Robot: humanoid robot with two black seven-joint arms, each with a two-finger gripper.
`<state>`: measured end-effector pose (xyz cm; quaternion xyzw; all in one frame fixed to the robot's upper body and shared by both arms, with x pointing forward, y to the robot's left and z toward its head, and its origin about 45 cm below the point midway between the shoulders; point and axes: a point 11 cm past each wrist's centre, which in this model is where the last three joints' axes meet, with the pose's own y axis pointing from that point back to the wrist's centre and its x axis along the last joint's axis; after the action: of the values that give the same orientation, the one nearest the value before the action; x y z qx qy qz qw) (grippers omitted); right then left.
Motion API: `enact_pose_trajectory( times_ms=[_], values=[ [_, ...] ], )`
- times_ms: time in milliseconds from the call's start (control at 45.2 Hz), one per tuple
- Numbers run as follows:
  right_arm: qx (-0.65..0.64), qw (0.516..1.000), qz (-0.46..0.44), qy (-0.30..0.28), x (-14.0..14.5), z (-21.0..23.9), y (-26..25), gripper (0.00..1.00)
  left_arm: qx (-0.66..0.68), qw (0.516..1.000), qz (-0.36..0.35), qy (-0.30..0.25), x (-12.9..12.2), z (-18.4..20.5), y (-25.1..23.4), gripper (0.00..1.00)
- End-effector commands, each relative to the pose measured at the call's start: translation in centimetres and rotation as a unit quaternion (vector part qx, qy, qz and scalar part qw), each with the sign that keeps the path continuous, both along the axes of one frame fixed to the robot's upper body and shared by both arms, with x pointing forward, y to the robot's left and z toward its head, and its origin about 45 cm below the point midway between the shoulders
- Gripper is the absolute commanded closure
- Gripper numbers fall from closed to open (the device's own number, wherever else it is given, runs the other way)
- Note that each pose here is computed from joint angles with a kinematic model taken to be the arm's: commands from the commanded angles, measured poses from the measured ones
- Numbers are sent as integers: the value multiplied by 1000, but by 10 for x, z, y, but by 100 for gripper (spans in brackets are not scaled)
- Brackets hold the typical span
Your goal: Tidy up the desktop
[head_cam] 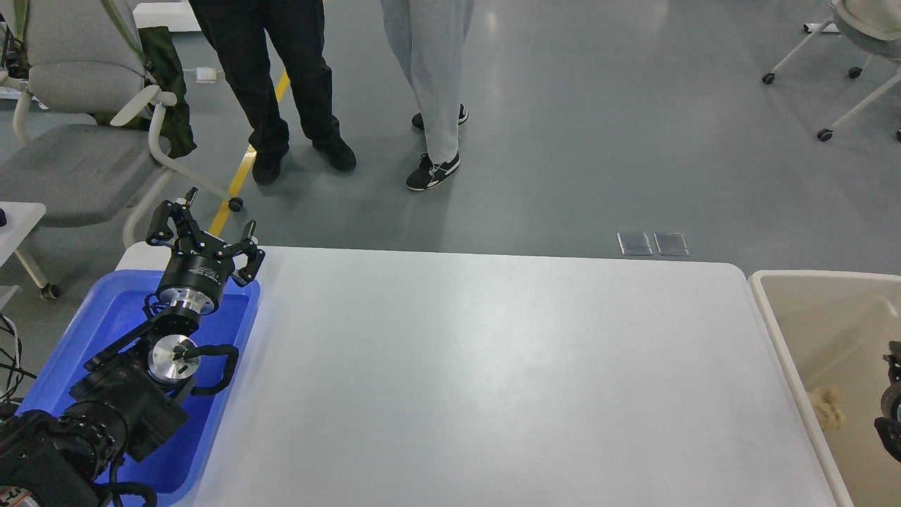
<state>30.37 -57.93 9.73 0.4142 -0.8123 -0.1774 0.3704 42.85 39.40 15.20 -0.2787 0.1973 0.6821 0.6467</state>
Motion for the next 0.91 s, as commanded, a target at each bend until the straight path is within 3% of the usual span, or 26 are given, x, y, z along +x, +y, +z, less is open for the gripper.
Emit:
enact_pose_trajectory(
  times_ms=[0,111,265,376,575,730,885],
  values=[
    [1,1000,3,-26,17,17,1,0,0,1000,0,0,0,0,0,0],
    [26,997,-17,-70,31,29,3,1,0,1000,0,0,0,0,0,0],
    [129,969,-65,-199,64,62,16,0,0,1000,0,0,0,0,0,0],
    [205,935,-43,-288,91,102,28,0,0,1000,0,0,0,0,0,0],
    [341,858,2,-383,123,138,63,0,0,1000,0,0,0,0,0,0],
    [426,800,28,-421,148,149,104,0,0,1000,0,0,0,0,0,0],
    [469,778,40,-415,165,140,150,0,0,1000,0,0,0,0,0,0]
  ],
)
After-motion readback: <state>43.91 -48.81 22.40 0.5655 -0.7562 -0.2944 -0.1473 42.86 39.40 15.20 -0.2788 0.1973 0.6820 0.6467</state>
